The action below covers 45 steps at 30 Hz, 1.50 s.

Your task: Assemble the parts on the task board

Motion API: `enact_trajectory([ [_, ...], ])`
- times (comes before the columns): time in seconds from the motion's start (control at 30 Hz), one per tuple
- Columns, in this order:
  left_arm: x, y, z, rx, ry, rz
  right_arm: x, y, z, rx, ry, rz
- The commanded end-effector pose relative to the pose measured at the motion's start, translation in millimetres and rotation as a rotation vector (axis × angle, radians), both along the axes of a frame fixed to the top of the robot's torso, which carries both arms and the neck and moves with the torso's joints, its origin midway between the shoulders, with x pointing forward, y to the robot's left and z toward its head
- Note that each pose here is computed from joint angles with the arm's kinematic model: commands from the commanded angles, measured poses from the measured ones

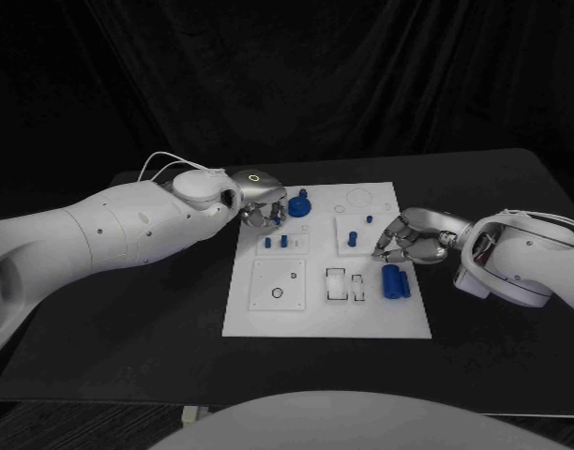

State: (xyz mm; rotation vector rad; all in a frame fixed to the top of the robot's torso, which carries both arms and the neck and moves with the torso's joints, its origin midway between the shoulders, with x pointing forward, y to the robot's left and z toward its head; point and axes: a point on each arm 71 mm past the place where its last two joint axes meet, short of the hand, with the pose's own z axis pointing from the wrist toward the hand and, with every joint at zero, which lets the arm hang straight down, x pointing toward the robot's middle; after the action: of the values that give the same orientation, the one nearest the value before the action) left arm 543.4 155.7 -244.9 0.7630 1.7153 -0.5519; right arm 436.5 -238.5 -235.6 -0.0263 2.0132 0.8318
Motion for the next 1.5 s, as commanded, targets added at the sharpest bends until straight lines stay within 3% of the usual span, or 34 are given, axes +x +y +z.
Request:
enact_trajectory([
  [0.03,-1.4,-2.0,-2.3,0.005,0.020,-0.014,-0.6,-0.7,-1.0,-0.008,0.008,-0.009],
  [0.47,-1.6,-4.8,-6.8,0.013,0.035,-0.016,-0.8,-0.6,-1.0,-0.009,0.009,-0.009],
  [1.23,-2.6,-7.9,-5.7,-0.005,0.015,-0.025,-0.3,0.2,-1.7,-0.012,0.014,-0.008],
  [1.5,-1.3,-7.5,-8.3,0.019,0.039,-0.003,-0.4,0.4,-2.1,-0.014,0.017,-0.006],
])
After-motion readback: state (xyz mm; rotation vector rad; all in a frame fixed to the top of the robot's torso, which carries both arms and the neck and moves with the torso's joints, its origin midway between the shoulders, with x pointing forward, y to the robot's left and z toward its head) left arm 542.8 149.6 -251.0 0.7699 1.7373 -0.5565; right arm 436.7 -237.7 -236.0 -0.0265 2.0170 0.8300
